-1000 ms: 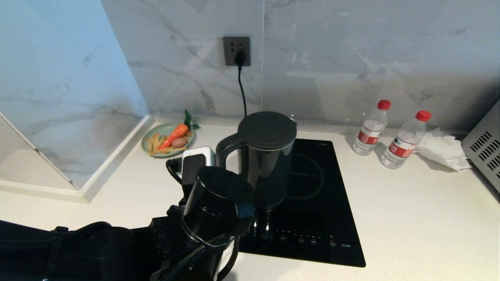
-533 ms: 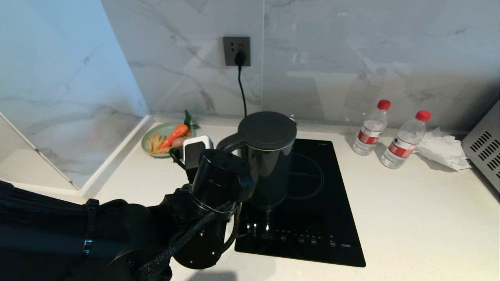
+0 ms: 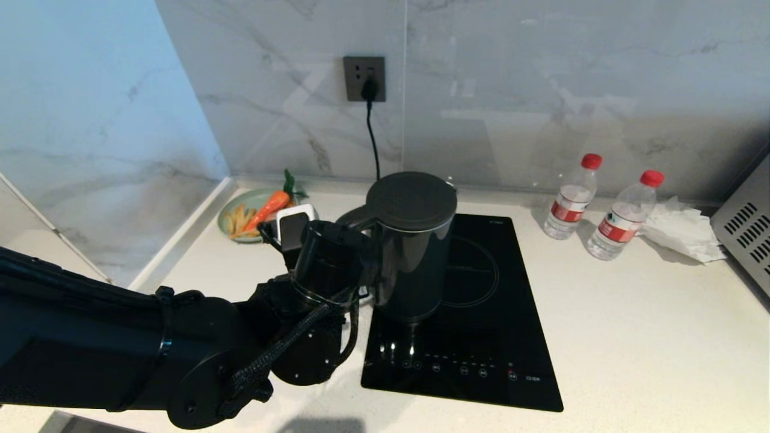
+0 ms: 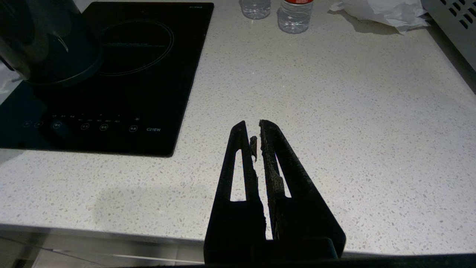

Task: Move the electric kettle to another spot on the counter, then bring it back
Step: Pick up the kettle

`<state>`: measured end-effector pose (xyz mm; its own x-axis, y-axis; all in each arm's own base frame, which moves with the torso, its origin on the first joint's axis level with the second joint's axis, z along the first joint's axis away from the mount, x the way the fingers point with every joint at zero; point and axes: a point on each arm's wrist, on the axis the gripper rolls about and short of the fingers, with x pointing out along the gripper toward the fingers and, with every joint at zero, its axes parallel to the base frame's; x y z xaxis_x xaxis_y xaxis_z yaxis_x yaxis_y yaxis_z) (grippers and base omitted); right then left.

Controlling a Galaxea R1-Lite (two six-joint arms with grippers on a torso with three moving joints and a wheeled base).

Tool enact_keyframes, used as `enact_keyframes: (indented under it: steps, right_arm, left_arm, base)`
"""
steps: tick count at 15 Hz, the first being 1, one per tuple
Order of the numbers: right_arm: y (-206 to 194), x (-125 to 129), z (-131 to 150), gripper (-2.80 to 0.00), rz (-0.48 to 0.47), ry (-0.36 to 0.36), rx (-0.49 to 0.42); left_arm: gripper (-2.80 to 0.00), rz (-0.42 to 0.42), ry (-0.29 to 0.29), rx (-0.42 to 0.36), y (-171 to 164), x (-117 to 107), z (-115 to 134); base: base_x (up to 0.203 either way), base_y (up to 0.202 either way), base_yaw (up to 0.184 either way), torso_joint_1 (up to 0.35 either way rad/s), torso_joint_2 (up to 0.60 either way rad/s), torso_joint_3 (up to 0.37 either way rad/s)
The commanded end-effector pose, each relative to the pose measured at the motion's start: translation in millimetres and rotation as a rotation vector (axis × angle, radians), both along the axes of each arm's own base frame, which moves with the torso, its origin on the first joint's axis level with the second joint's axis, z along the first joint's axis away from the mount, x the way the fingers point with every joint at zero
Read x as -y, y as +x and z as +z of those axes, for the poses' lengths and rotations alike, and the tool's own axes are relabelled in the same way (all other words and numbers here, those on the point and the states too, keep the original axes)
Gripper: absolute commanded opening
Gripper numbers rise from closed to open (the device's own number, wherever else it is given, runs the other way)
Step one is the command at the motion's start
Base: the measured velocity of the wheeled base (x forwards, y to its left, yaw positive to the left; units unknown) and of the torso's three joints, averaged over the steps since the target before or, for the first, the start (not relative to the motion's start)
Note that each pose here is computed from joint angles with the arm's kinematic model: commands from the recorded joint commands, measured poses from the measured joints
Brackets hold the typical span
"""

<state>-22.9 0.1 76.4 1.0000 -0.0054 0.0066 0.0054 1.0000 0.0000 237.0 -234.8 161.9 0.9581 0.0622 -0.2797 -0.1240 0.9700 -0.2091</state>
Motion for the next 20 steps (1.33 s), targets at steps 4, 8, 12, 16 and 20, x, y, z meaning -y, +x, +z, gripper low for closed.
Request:
enact_keyframes:
  steps: [4,8,12,16,20]
  right_arm:
    - [0.0,0.0,0.2,-2.80,-0.001,0.000,0.001]
    - [0.0,0.0,0.2,-2.80,0.001,0.000,0.001]
    - [0.0,0.0,0.2,-2.80,0.000,0.000,0.001]
    - [0.0,0.0,0.2,-2.80,0.001,0.000,0.001]
    - [0.0,0.0,0.2,-2.80,0.001,0.000,0.001]
  left_arm:
    - [0.00,0.000,0.001,0.046,4.5,1.1,5.5]
    - [0.00,-0.012,0.001,0.064,3.7,3.7,8.3]
    - [0.00,-0.013,-0.001,0.068,6.1,7.9,8.7]
    - [0.00,0.042,0.023,0.074,4.9,3.3,6.9]
    - [0.00,0.071,0.034,0.075,4.3,-2.9,6.6]
  base:
    - [0.000,0.000,0.000,0.000,0.00,0.000]
    - [0.000,0.000,0.000,0.000,0.00,0.000]
    - [0.000,0.000,0.000,0.000,0.00,0.000]
    - [0.000,0.000,0.000,0.000,0.00,0.000]
    - [0.000,0.000,0.000,0.000,0.00,0.000]
